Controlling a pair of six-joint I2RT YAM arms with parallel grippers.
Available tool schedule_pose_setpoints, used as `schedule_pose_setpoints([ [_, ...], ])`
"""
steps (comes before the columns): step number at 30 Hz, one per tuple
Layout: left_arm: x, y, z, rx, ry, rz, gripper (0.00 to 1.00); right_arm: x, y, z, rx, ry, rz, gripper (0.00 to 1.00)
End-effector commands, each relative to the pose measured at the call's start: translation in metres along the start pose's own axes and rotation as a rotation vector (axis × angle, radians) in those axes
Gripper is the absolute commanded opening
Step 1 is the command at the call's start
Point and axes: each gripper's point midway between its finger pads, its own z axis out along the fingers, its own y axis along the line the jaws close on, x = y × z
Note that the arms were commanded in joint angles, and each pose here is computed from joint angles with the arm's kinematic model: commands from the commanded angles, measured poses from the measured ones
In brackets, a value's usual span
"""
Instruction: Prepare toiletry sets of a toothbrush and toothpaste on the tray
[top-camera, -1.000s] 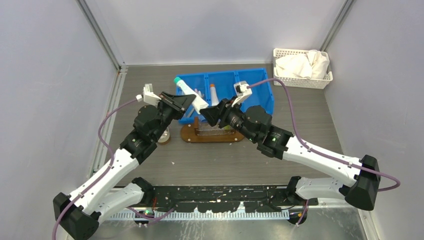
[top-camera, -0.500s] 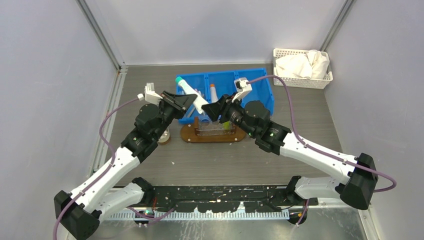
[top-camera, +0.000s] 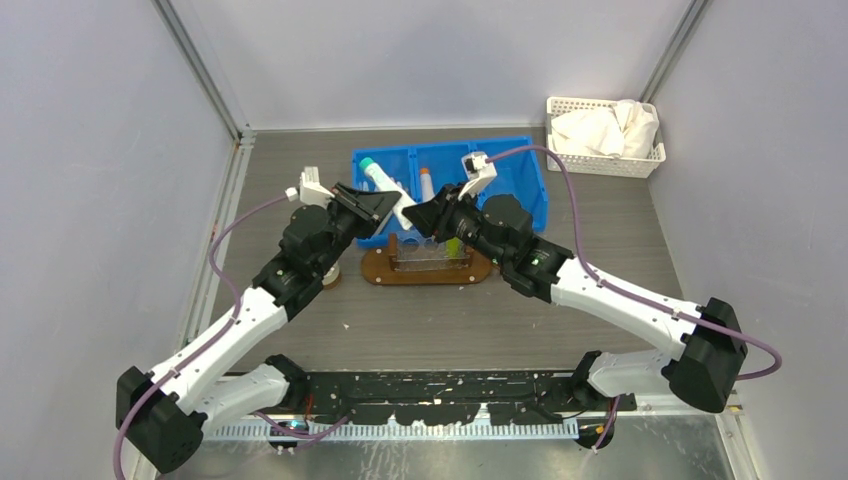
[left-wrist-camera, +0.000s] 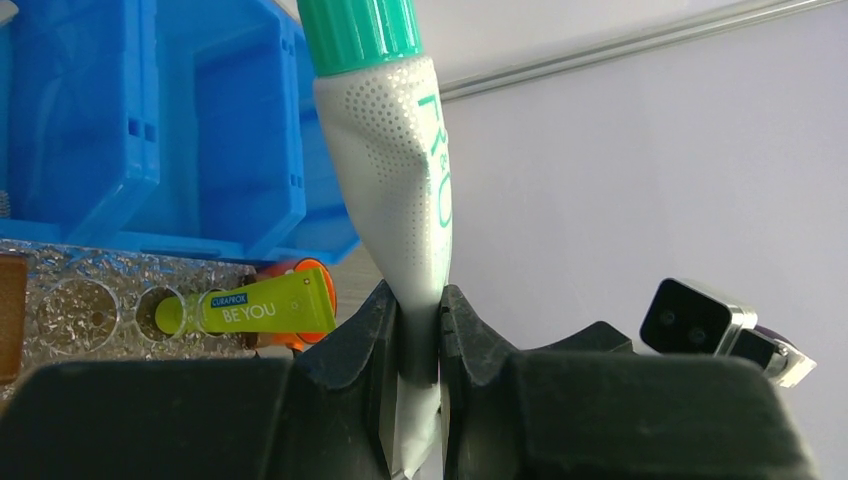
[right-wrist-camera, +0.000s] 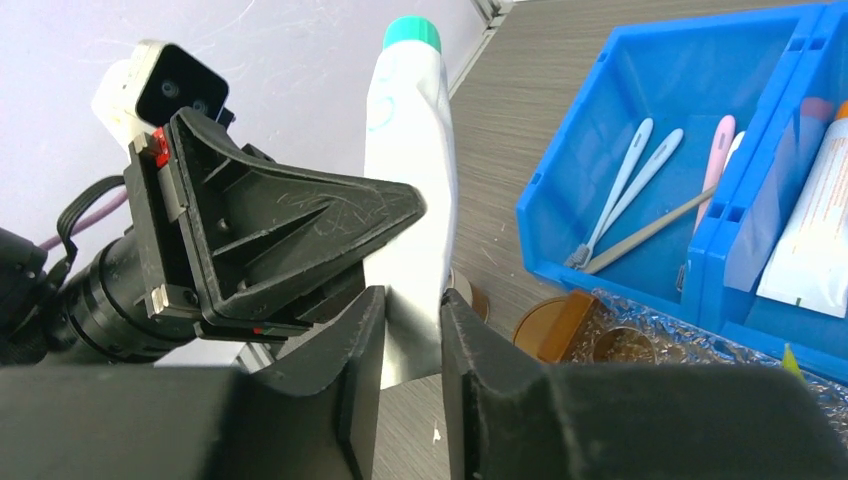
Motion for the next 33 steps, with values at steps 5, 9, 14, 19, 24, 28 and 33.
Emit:
schedule_pose_setpoints([
  [5, -0.003, -0.026, 0.001, 0.102, -0.008, -0.021, 0.14, -0.028, 0.023, -0.001, -0.078, -0.073, 0.024, 0.04],
  [9, -0.001, -0.026, 0.002, 0.097, 0.004, -0.007, 0.31, -0.034, 0.027, -0.008, -0.088, -0.08, 0.02, 0.01],
  [14, 0.002, -0.021, 0.003, 0.057, 0.025, 0.032, 0.57, -0.048, 0.036, -0.02, -0.071, -0.038, -0.016, 0.01],
  [19, -0.002, -0.018, -0.002, -0.031, 0.053, 0.149, 0.65, -0.068, 0.042, -0.047, 0.008, 0.056, -0.079, 0.01],
  [24, -0.021, -0.012, -0.015, -0.142, 0.038, 0.307, 0.7, -0.088, 0.038, -0.076, 0.145, 0.196, -0.152, 0.01],
  [28, -0.04, -0.025, -0.024, -0.192, 0.036, 0.429, 0.85, -0.086, 0.027, -0.094, 0.257, 0.336, -0.185, 0.01],
  [33, -0.046, -0.022, -0.021, -0.332, 0.143, 0.599, 0.84, -0.074, 0.003, -0.105, 0.407, 0.486, -0.236, 0.01],
])
